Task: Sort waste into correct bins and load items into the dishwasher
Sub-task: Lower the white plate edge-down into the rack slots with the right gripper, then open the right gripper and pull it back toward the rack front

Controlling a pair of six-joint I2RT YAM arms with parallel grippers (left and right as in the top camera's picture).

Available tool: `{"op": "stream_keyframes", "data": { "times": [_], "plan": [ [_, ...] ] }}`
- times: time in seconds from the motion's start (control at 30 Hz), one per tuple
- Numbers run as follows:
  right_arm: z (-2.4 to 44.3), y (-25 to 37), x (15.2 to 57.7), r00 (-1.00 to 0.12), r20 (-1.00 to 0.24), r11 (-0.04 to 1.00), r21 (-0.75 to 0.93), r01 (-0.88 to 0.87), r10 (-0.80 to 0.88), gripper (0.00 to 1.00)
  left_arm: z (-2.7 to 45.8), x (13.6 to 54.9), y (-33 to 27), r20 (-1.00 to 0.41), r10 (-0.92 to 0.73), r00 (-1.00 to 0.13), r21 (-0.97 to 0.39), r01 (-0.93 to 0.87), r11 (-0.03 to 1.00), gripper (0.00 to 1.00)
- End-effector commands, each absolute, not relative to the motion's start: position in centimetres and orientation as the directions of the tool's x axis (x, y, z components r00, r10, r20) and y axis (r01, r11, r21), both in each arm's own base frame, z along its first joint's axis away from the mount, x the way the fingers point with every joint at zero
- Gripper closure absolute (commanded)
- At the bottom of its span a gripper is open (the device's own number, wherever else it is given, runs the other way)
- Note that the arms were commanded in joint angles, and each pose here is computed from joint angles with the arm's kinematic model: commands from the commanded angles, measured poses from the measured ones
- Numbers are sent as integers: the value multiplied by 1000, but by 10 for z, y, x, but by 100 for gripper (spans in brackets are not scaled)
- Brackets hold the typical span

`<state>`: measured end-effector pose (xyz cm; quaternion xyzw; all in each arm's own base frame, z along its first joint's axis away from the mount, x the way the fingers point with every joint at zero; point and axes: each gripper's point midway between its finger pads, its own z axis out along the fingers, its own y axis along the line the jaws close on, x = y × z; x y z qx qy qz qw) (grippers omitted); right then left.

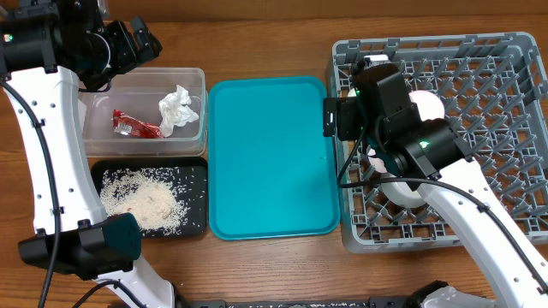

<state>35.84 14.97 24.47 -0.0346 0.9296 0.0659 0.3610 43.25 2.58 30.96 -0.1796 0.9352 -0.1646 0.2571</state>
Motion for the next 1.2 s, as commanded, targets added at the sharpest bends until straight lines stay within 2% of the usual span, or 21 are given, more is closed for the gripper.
{"op": "stream_keyframes", "data": {
  "times": [0.0,0.43,0.6,0.87,1.17],
  "plan": [
    [260,152,360,-715,-700,986,117,-122,-5,0,315,433,21,-430,-418,-800,-413,-238,879,0],
    [257,152,361,-719,-695,986,115,-121,-7,0,315,433,21,-431,-419,-800,-413,-238,879,0],
    [273,146,349,-702,-713,984,124,-124,1,0,315,433,21,-431,-419,-800,-413,-238,879,0],
    [350,126,323,-527,-844,969,202,-145,98,0,315,433,21,-430,-419,-800,-413,-238,879,0],
    [407,86,276,-356,-913,956,259,-136,197,0,315,433,21,-430,-419,-800,-413,-238,879,0]
  ]
}}
